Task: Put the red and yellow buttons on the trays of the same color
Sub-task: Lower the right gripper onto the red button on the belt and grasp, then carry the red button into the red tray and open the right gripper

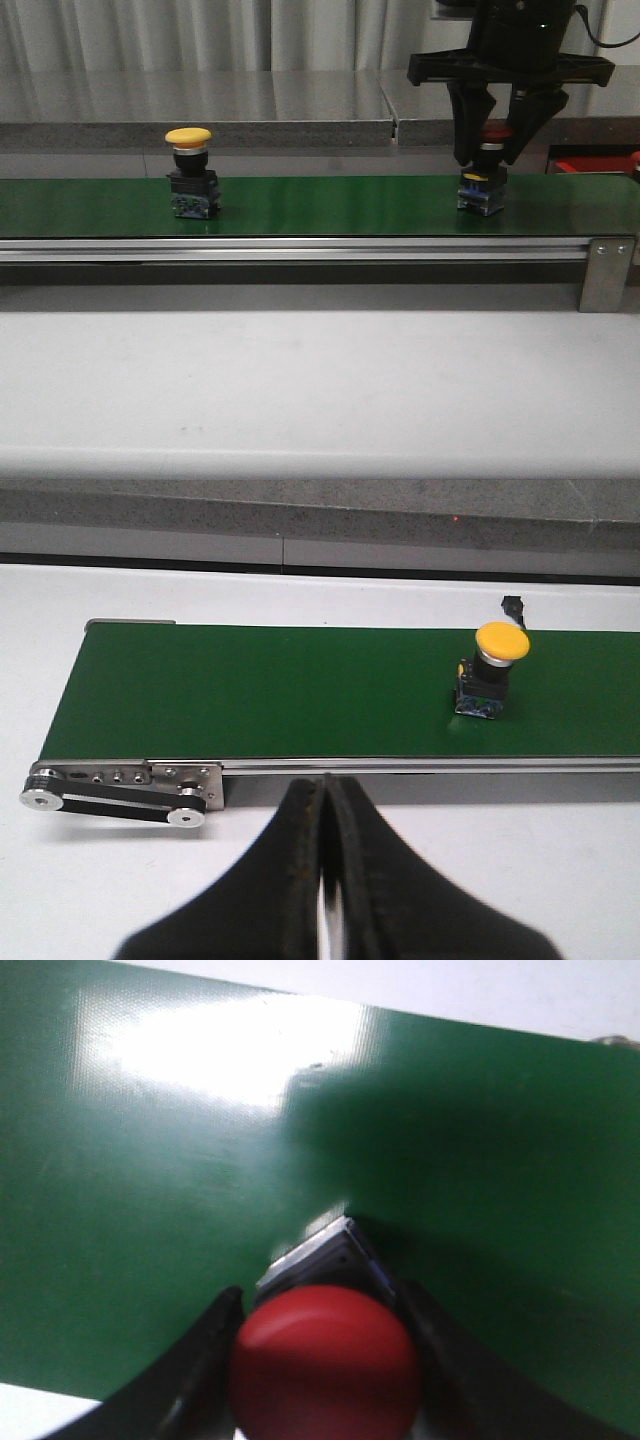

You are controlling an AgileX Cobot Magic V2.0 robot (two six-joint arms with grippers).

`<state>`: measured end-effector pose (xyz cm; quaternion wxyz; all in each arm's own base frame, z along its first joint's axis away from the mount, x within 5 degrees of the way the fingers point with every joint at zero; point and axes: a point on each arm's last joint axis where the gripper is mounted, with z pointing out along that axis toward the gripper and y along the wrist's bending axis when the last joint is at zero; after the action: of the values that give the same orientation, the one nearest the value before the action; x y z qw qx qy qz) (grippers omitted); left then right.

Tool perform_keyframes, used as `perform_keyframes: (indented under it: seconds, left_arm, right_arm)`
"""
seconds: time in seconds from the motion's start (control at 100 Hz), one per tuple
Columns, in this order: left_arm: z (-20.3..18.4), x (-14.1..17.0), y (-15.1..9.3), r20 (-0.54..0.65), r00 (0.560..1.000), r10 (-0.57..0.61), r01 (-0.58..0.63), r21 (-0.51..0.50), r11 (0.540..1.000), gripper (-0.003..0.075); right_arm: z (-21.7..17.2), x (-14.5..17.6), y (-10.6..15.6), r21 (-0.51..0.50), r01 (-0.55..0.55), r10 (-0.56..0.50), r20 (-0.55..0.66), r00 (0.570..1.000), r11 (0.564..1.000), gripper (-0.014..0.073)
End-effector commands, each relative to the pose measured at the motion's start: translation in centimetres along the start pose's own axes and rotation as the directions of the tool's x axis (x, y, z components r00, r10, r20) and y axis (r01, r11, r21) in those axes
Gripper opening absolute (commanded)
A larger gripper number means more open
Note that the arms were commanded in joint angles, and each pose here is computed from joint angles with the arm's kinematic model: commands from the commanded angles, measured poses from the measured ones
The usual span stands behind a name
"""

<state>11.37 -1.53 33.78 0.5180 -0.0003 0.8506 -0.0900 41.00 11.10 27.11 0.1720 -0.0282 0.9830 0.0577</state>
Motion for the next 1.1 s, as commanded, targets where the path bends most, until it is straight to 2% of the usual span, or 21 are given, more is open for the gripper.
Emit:
perform_keyframes:
  seconds: [0.0,0.13,0.23,0.37,0.51,0.77,0.89,1.09]
  left_arm:
    - [-0.4,-1.3,-0.2,0.088,0.996,-0.02,0.02,0.009,1.0,-0.002]
    - [-0.4,-1.3,-0.2,0.088,0.996,-0.02,0.02,0.009,1.0,-0.002]
    - [-0.4,-1.3,-0.2,0.088,0.996,-0.02,0.02,0.009,1.0,-0.002]
    - [-0.4,-1.3,-0.2,0.088,0.996,-0.02,0.02,0.009,1.0,-0.002]
    - [-0.4,-1.3,-0.2,0.088,0.996,-0.02,0.02,0.009,1.0,-0.002]
    - [-0.4,-1.3,-0.2,0.088,0.996,-0.02,0.02,0.009,1.0,-0.002]
    - [-0.4,-1.3,-0.2,0.088,0.996,-0.02,0.02,0.009,1.0,-0.002]
    - [-0.4,-1.3,-0.2,0.088,0.996,-0.02,0.02,0.009,1.0,-0.002]
  right_arm:
    - [-3.3,-0.9,-0.1,-0.006,0.008,-0.007,0.122,0.993,1.0,0.0123]
    - [-4.3,-0.9,-0.1,-0.009,0.019,-0.018,0.154,0.988,1.0,0.0113]
    - [-6.2,-1.0,-1.4,0.009,0.06,-0.061,0.196,0.979,0.998,0.0113]
    - [-9.2,-1.0,-5.3,0.059,0.024,-0.038,0.249,0.968,0.998,0.0113]
    - [-11.2,-0.8,-10.1,0.107,-0.081,0.047,0.294,0.955,0.991,0.0113]
    - [-12.8,0.1,-18.6,0.194,-0.273,0.19,0.363,0.912,0.942,0.0113]
    - [-12.9,0.4,-20.9,0.21,-0.322,0.223,0.389,0.894,0.923,0.0113]
    - [-10.2,-0.1,-23.2,0.17,-0.322,0.242,0.373,0.896,0.931,0.0113]
